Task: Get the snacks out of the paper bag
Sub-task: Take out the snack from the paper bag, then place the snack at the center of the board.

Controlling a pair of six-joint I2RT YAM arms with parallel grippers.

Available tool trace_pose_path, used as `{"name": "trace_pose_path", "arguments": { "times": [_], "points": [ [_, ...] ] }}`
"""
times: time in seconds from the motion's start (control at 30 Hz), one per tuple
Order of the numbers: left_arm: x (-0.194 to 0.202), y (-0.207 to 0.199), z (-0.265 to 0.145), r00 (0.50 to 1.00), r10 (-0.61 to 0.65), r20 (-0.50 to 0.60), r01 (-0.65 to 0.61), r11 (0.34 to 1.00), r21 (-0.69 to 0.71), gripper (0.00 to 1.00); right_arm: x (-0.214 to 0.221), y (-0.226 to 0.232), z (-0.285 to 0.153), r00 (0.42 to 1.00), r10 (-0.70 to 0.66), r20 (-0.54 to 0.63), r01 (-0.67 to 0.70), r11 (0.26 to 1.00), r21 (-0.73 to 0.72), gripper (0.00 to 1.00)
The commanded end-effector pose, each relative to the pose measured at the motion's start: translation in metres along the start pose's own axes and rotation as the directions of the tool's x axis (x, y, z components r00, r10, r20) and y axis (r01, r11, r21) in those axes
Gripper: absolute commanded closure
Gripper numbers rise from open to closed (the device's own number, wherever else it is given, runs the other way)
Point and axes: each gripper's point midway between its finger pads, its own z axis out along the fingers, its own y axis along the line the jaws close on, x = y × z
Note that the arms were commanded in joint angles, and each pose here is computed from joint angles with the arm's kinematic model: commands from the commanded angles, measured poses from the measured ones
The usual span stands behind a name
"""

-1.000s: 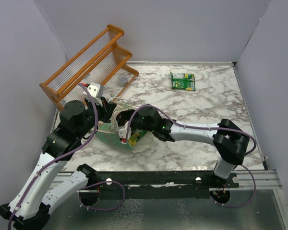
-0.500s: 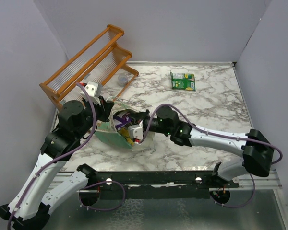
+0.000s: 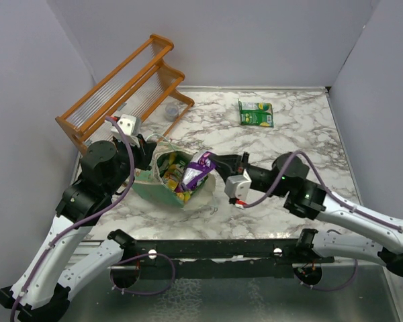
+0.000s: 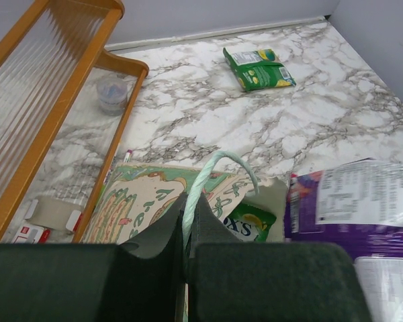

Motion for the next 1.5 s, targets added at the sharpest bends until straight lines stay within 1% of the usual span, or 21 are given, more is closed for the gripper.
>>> {"name": "trace_pose_path", "arguments": {
  "times": [0.0, 0.1, 0.2, 0.23, 0.33, 0.4, 0.47, 0.53, 0.63, 0.73, 0.77, 0.83, 0.9, 0.93, 1.0, 1.03, 1.07, 1.13, 1.3, 1.4, 1.47],
  "points": [
    [-0.017, 0.005, -0.004, 0.998, 0.014, 0.061, -0.012, 0.999, -0.031, 1.0, -0.023, -0.043, -0.041, 0.998, 0.059, 0.008, -0.059, 0.985, 0.159, 0.99],
    [-0.017, 0.006, -0.004, 0.998, 0.016, 0.061, -0.014, 0.999, -0.032, 1.0, -0.019, -0.073, -0.065, 0.995, 0.096, -0.035, -0.08, 0.942, 0.326, 0.99],
    [-0.016, 0.006, -0.004, 0.998, 0.022, 0.06, -0.02, 0.999, -0.034, 1.0, 0.014, -0.096, -0.088, 0.972, 0.163, -0.171, -0.05, 0.848, 0.527, 0.99],
    [-0.017, 0.007, -0.004, 0.998, 0.024, 0.06, -0.021, 0.999, -0.038, 1.0, 0.029, -0.101, -0.095, 0.954, 0.192, -0.229, -0.023, 0.811, 0.585, 0.99],
    [-0.017, 0.006, -0.005, 0.998, 0.021, 0.061, -0.019, 0.999, -0.031, 1.0, 0.075, -0.107, -0.122, 0.862, 0.311, -0.4, 0.086, 0.689, 0.72, 0.99],
    [-0.018, 0.005, -0.006, 0.998, 0.018, 0.062, -0.017, 0.999, -0.027, 1.0, 0.101, -0.111, -0.138, 0.813, 0.419, -0.404, 0.085, 0.6, 0.795, 0.99],
    [-0.018, 0.005, -0.006, 0.998, 0.017, 0.061, -0.015, 1.0, -0.028, 1.0, 0.132, -0.11, -0.148, 0.764, 0.544, -0.346, 0.013, 0.524, 0.852, 0.99],
    [-0.018, 0.005, -0.007, 0.998, 0.014, 0.062, -0.013, 1.0, -0.026, 1.0, 0.165, -0.1, -0.148, 0.702, 0.645, -0.303, -0.086, 0.499, 0.863, 0.99],
    [-0.018, 0.004, -0.008, 0.998, 0.009, 0.062, -0.008, 1.0, -0.02, 1.0, 0.206, -0.078, -0.144, 0.599, 0.754, -0.268, -0.182, 0.455, 0.872, 0.99],
    [-0.019, 0.004, -0.009, 0.998, 0.004, 0.066, -0.002, 1.0, -0.021, 1.0, 0.24, -0.043, -0.122, 0.489, 0.809, -0.325, -0.263, 0.492, 0.83, 0.99],
    [-0.018, 0.003, -0.009, 0.998, 0.003, 0.067, -0.002, 1.0, -0.019, 1.0, 0.25, -0.034, -0.116, 0.445, 0.83, -0.337, -0.282, 0.487, 0.827, 0.99],
    [-0.018, 0.003, -0.01, 0.998, 0.001, 0.067, 0.0, 1.0, -0.019, 1.0, 0.268, -0.019, -0.106, 0.329, 0.885, -0.331, -0.338, 0.437, 0.833, 0.99],
    [-0.017, 0.003, -0.011, 0.998, -0.002, 0.066, 0.003, 1.0, -0.017, 1.0, 0.28, -0.006, -0.091, 0.209, 0.928, -0.309, -0.44, 0.371, 0.818, 0.99],
    [-0.018, 0.003, -0.011, 0.998, -0.002, 0.066, 0.003, 1.0, -0.015, 1.0, 0.282, -0.002, -0.079, 0.163, 0.943, -0.29, -0.519, 0.332, 0.788, 0.99],
    [-0.018, 0.003, -0.012, 0.998, -0.002, 0.066, 0.003, 1.0, -0.017, 1.0, 0.281, 0.003, -0.057, 0.082, 0.967, -0.243, -0.66, 0.235, 0.713, 0.99],
    [-0.019, 0.003, -0.013, 0.998, -0.003, 0.068, 0.004, 1.0, -0.017, 1.0, 0.279, 0.008, -0.047, 0.031, 0.975, -0.221, -0.726, 0.174, 0.666, 0.99],
    [-0.02, 0.004, -0.014, 0.998, -0.003, 0.069, 0.004, 1.0, -0.019, 1.0, 0.283, 0.01, -0.044, -0.022, 0.98, -0.197, -0.752, 0.113, 0.649, 0.99],
    [-0.022, 0.004, -0.016, 0.997, -0.005, 0.075, 0.007, 1.0, -0.019, 1.0, 0.298, 0.02, -0.043, -0.132, 0.976, -0.174, -0.773, 0.008, 0.634, 0.99],
    [-0.021, 0.004, -0.018, 0.997, -0.008, 0.076, 0.01, 1.0, -0.021, 1.0, 0.342, 0.046, -0.065, -0.333, 0.933, -0.133, -0.733, -0.167, 0.659, 0.99],
    [-0.021, 0.004, -0.018, 0.997, -0.005, 0.074, 0.006, 1.0, -0.022, 1.0, 0.366, 0.061, -0.092, -0.416, 0.905, -0.094, -0.697, -0.25, 0.672, 0.99],
    [-0.022, 0.004, -0.017, 0.997, -0.006, 0.076, 0.007, 1.0, -0.021, 1.0, 0.378, 0.068, -0.112, -0.443, 0.894, -0.069, -0.669, -0.278, 0.689, 0.99]
  ]
}}
